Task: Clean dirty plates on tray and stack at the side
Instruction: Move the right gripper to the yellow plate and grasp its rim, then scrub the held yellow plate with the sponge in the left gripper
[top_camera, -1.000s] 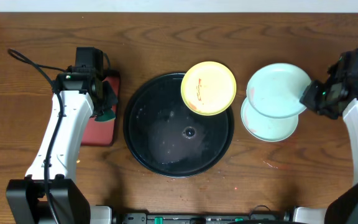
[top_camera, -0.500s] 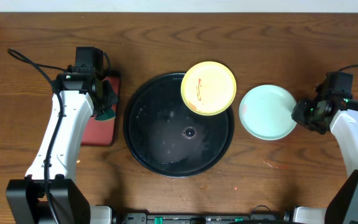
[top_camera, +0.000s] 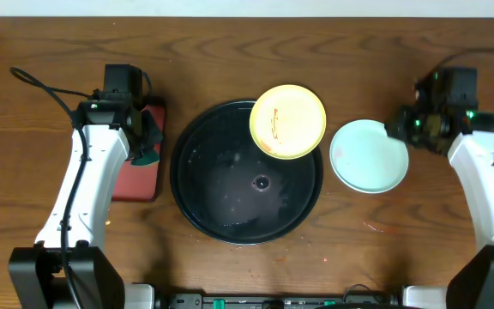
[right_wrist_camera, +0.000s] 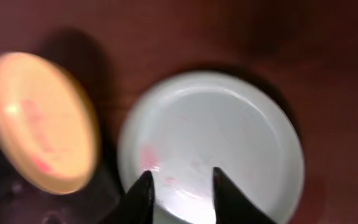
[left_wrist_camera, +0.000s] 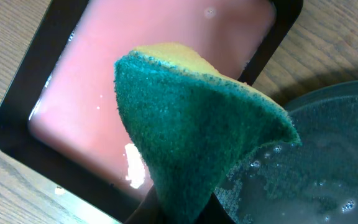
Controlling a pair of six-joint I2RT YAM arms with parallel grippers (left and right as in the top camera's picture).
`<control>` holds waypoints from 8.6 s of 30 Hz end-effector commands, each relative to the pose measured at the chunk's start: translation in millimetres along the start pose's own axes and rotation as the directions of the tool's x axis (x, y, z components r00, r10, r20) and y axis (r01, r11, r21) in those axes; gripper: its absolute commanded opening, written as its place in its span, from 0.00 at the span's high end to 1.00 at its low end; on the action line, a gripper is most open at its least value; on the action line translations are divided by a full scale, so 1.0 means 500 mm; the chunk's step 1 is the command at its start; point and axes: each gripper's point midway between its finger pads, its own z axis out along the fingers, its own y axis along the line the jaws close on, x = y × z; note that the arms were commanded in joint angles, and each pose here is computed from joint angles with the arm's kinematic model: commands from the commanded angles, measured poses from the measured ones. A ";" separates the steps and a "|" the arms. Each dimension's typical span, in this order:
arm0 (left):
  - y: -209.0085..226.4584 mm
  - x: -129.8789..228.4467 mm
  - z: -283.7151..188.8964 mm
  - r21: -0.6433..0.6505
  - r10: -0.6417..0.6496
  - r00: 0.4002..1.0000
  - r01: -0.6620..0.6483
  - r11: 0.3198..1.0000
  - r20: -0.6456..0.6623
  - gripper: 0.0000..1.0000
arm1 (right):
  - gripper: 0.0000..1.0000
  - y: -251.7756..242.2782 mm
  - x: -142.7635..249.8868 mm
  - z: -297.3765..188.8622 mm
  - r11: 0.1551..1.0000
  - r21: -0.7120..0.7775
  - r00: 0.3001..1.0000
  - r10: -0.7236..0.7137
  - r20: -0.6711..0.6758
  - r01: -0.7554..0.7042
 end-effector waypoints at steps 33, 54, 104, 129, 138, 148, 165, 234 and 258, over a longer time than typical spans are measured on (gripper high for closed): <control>-0.002 -0.009 0.002 0.001 0.006 1.000 -0.006 1.000 0.009 0.92 | 0.62 0.235 -0.011 0.273 0.877 -0.270 0.845 -0.464 -0.265 0.397; -0.002 -0.011 0.002 0.003 0.005 1.000 -0.005 1.000 0.012 0.92 | 0.99 0.283 0.038 0.251 0.904 -0.314 0.853 -0.393 -0.344 0.289; -0.155 0.048 -0.024 0.153 0.298 0.954 -0.301 0.941 0.047 0.93 | 0.96 0.321 0.278 0.291 0.938 -0.089 0.798 -0.331 -0.503 0.334; -0.333 0.236 0.129 0.231 0.417 0.895 -0.377 0.897 -0.159 0.93 | 0.99 0.312 0.294 0.302 0.935 -0.084 0.793 -0.337 -0.507 0.343; -0.396 0.303 0.121 0.447 0.530 0.820 -0.400 0.801 -0.216 0.93 | 0.99 0.313 0.294 0.302 0.935 -0.085 0.794 -0.338 -0.506 0.344; -0.369 0.192 0.159 0.199 0.432 0.902 -0.418 0.886 -0.025 0.93 | 0.99 0.311 0.296 0.301 0.935 -0.083 0.791 -0.337 -0.510 0.345; -0.400 0.347 0.095 0.548 0.600 0.755 -0.394 0.738 -0.264 0.92 | 0.99 0.305 0.292 0.303 0.932 -0.063 0.794 -0.339 -0.504 0.358; -0.364 0.266 0.136 0.334 0.683 0.721 -0.618 0.711 -0.119 0.92 | 0.99 0.300 0.303 0.296 0.931 -0.055 0.782 -0.335 -0.526 0.362; -0.384 0.365 0.091 0.582 0.742 0.634 -0.527 0.619 -0.216 0.93 | 0.99 0.299 0.303 0.296 0.929 -0.056 0.780 -0.338 -0.527 0.365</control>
